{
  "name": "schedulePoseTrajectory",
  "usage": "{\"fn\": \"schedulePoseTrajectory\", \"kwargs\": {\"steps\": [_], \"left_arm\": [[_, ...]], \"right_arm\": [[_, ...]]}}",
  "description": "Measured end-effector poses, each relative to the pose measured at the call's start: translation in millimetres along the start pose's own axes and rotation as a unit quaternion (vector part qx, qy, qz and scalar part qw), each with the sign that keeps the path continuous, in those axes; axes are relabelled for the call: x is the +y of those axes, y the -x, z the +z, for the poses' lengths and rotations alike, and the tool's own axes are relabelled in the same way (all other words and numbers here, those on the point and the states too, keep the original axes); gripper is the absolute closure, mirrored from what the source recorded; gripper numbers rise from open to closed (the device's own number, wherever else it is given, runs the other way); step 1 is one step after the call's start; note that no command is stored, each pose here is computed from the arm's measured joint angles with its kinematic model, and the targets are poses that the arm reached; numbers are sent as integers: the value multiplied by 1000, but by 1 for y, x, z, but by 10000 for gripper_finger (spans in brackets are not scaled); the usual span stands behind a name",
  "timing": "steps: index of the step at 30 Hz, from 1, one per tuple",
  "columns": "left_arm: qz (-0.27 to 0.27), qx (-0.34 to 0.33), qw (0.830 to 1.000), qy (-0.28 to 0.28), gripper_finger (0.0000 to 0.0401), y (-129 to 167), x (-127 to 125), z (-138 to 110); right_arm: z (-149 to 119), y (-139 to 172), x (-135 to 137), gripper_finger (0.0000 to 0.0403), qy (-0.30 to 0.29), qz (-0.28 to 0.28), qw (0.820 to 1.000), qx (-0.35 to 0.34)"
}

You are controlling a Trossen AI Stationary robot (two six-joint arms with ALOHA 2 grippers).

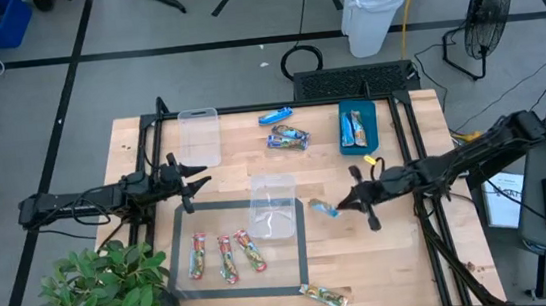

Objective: Pick and place Granola Bars by type
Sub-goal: Put the yellow granola bar into the blue bin

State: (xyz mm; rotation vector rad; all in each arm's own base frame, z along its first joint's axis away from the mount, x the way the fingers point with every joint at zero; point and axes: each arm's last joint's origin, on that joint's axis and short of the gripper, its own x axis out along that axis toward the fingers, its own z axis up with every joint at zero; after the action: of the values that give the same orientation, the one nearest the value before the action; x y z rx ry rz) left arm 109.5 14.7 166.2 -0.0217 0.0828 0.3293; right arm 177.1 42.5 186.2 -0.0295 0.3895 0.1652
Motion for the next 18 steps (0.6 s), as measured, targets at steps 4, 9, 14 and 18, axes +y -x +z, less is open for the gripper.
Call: {"fn": "schedulePoseTrajectory", "kwargs": {"steps": [4,9,14,18], "left_arm": [[0,0,1000,0,244,0,0,0],[0,0,1000,0,244,0,0,0],[0,0,1000,0,244,0,0,0],[0,0,1000,0,244,0,0,0]], "right_arm": [[2,4,-4,403,41,-54,998,-8],[4,7,-14,403,62,-115,991,-11],[-2,10,-23,403,54,-132,990,-9],[-4,14,-30,403,47,-126,991,-22]]}}
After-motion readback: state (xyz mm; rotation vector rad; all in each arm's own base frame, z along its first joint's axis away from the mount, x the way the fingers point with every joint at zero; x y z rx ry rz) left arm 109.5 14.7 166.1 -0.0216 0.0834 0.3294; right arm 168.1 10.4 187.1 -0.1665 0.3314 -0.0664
